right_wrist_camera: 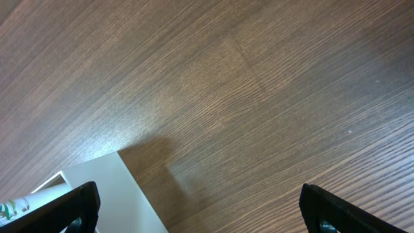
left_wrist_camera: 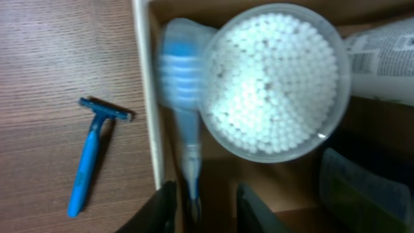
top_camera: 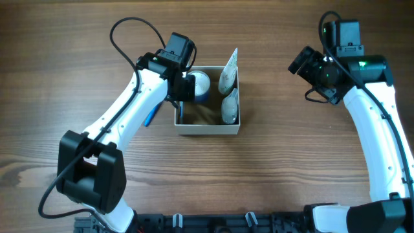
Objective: Pack container
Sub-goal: 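Place the toothbrush into the box beside the tub, then grasp the blue razor by its handle with the left gripper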
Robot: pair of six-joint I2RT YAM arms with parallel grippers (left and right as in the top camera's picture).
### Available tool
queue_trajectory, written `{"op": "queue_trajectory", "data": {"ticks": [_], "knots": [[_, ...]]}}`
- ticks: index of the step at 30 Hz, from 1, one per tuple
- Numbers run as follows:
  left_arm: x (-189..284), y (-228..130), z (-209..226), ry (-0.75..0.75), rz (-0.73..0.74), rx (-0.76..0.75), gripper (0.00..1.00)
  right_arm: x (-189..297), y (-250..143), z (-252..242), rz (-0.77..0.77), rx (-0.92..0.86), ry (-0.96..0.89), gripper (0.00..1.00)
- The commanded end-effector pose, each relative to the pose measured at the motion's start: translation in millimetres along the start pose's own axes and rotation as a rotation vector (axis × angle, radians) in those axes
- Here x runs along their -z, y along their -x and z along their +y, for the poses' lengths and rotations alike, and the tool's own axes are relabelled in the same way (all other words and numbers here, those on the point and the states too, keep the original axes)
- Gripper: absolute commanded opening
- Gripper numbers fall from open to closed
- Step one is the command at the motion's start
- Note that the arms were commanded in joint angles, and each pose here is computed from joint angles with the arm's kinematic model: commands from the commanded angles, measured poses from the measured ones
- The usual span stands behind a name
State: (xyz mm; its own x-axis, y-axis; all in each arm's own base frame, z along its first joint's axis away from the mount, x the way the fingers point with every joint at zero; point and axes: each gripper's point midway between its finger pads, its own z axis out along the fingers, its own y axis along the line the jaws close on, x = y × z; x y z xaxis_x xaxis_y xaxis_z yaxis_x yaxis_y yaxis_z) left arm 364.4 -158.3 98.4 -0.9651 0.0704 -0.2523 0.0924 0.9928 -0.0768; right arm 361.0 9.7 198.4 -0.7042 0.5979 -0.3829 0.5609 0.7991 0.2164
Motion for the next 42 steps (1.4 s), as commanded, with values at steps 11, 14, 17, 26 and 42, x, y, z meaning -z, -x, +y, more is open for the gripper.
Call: {"op": "queue_trajectory", "data": {"ticks": [11, 14, 17, 26, 42], "knots": [[81.9, 24.4, 62.2, 0.21, -0.171, 0.086, 0.71, 0.0, 1.5, 1.3, 0.0, -0.003, 0.006, 1.0], [69.6, 12.7, 97.3, 0.244, -0.101, 0.162, 0.74, 0.0, 1.4, 1.2, 0.0, -0.003, 0.005, 1.0], [40.8, -3.1, 112.6, 0.135, 0.001, 0.17, 0.77, 0.0, 1.4, 1.2, 0.0, -0.004, 0.005, 1.0], [-39.0, -43.2, 122.5, 0.011, 0.209, 0.065, 0.75, 0.0, 1.4, 1.2, 0.0, -0.003, 0.005, 1.0], [-100.7, -39.0, 114.7, 0.013, 0.234, -0.001, 0.25, 0.0, 1.4, 1.2, 0.0, -0.004, 0.005, 1.0]]}}
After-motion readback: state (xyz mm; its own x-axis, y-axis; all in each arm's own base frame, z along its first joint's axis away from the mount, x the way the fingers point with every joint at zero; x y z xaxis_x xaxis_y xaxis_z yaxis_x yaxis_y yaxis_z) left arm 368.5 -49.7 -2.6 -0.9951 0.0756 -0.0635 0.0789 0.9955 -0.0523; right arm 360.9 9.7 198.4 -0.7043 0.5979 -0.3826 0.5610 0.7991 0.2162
